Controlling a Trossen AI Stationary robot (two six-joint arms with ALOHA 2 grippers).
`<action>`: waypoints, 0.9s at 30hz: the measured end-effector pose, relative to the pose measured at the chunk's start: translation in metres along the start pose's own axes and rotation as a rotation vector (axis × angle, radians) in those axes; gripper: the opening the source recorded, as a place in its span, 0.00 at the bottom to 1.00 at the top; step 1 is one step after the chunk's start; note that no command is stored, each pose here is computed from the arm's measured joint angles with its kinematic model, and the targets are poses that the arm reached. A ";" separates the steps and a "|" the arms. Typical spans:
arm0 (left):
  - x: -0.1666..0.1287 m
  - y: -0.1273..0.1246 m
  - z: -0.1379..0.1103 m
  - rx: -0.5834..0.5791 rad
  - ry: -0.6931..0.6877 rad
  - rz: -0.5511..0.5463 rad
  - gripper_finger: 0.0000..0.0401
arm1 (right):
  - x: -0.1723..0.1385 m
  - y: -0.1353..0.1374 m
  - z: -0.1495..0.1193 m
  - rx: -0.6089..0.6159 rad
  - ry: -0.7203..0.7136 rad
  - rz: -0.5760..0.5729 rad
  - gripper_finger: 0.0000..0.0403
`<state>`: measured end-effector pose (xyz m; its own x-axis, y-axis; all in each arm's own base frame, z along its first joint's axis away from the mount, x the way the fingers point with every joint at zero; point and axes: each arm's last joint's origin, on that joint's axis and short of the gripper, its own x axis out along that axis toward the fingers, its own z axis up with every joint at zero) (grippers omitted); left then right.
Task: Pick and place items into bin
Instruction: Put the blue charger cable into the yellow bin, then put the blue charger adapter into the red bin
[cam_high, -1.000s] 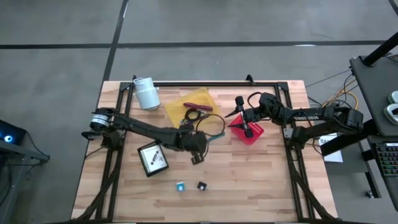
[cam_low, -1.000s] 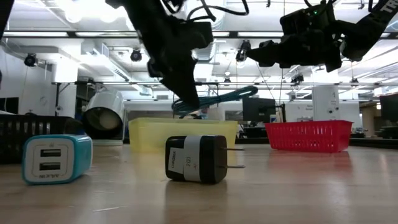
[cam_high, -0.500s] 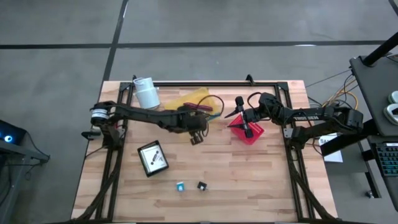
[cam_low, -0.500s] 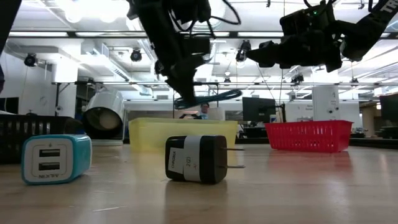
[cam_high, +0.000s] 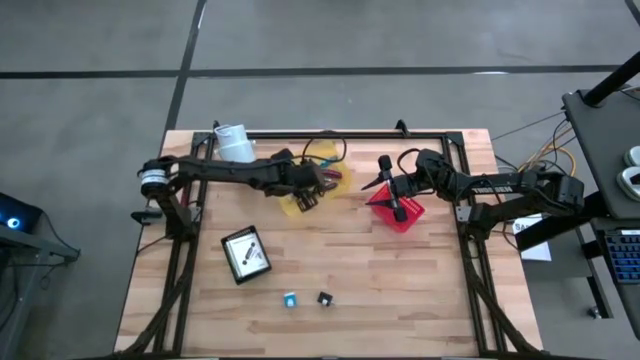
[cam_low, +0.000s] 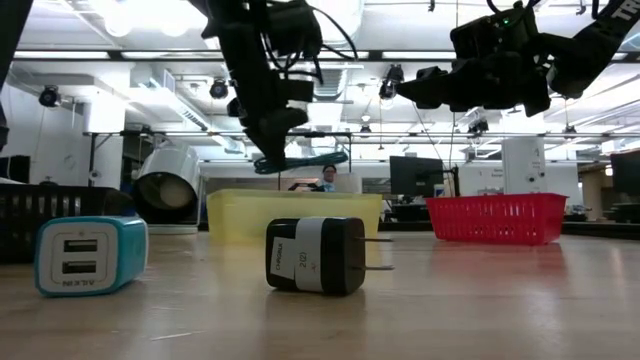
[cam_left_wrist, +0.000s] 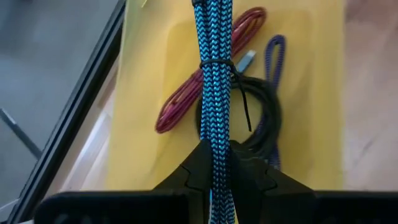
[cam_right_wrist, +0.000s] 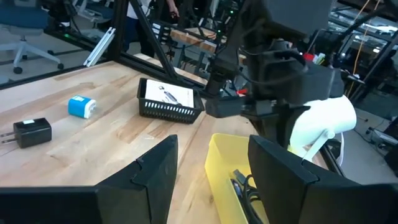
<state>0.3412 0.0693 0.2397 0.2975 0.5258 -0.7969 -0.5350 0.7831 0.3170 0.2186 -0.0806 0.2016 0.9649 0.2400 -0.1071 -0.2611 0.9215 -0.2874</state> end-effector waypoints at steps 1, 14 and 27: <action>0.002 0.002 0.000 -0.003 0.006 0.005 0.06 | 0.000 0.000 0.000 0.000 0.000 0.000 0.45; 0.012 0.013 -0.006 -0.005 0.067 0.050 0.08 | 0.000 0.000 0.000 -0.014 0.000 0.000 0.45; 0.012 0.014 -0.006 -0.006 0.067 0.051 0.26 | 0.000 0.000 0.000 -0.014 0.000 0.000 0.45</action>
<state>0.3325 0.0841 0.2316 0.2161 0.5413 -0.8126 -0.5525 0.7540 0.3553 0.2187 -0.0807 0.2015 0.9648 0.2400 -0.1072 -0.2615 0.9170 -0.3011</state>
